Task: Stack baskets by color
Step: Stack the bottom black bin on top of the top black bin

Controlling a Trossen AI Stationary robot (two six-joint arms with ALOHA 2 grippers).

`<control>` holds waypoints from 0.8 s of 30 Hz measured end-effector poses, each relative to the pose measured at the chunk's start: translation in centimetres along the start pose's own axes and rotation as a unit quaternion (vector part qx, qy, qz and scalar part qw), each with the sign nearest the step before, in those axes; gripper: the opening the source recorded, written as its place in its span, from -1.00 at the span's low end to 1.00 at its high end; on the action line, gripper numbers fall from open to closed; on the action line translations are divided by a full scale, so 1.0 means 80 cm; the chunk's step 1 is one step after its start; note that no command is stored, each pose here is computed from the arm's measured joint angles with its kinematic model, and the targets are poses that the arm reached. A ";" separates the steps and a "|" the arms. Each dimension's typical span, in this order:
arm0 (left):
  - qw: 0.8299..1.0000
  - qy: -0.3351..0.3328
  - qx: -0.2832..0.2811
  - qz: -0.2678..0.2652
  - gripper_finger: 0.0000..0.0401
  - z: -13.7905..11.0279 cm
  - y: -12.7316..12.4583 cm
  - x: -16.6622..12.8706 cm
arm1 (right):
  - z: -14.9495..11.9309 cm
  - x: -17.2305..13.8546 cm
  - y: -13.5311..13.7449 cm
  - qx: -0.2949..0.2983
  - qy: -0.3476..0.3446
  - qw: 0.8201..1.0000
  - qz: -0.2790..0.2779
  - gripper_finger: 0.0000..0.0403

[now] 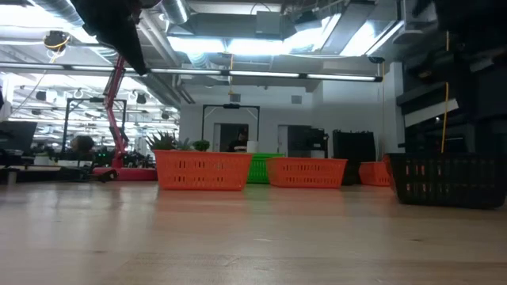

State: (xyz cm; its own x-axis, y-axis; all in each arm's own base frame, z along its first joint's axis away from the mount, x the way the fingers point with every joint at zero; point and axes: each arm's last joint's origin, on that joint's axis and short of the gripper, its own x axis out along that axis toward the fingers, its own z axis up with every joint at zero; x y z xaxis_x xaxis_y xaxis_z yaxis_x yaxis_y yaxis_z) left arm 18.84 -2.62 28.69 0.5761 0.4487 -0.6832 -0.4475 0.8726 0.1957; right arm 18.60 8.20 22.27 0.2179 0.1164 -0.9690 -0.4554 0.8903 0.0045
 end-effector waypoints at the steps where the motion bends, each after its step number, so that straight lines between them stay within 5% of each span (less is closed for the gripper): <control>1: 1.000 0.000 0.001 -0.001 -1.00 0.000 0.000 0.000 | -0.003 0.005 0.000 -0.007 0.006 1.000 0.001 -0.01; 12: 1.000 -0.003 0.000 -0.003 -1.00 0.001 -0.001 -0.001 | -0.017 0.041 -0.004 -0.052 0.014 0.997 -0.054 0.00; 24: 1.000 -0.004 -0.004 -0.003 -1.00 0.001 -0.001 -0.001 | -0.005 0.084 -0.005 -0.054 0.081 0.994 -0.043 0.00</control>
State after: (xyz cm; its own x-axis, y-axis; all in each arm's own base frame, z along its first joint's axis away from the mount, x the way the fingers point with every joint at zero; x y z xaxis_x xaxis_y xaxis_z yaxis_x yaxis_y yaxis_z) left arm 18.89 -2.73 28.76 0.5837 0.4447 -0.6794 -0.4491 0.8739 0.1861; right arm 19.88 8.43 15.66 0.1225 -0.0390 -0.9917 -0.5324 0.8407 -0.0989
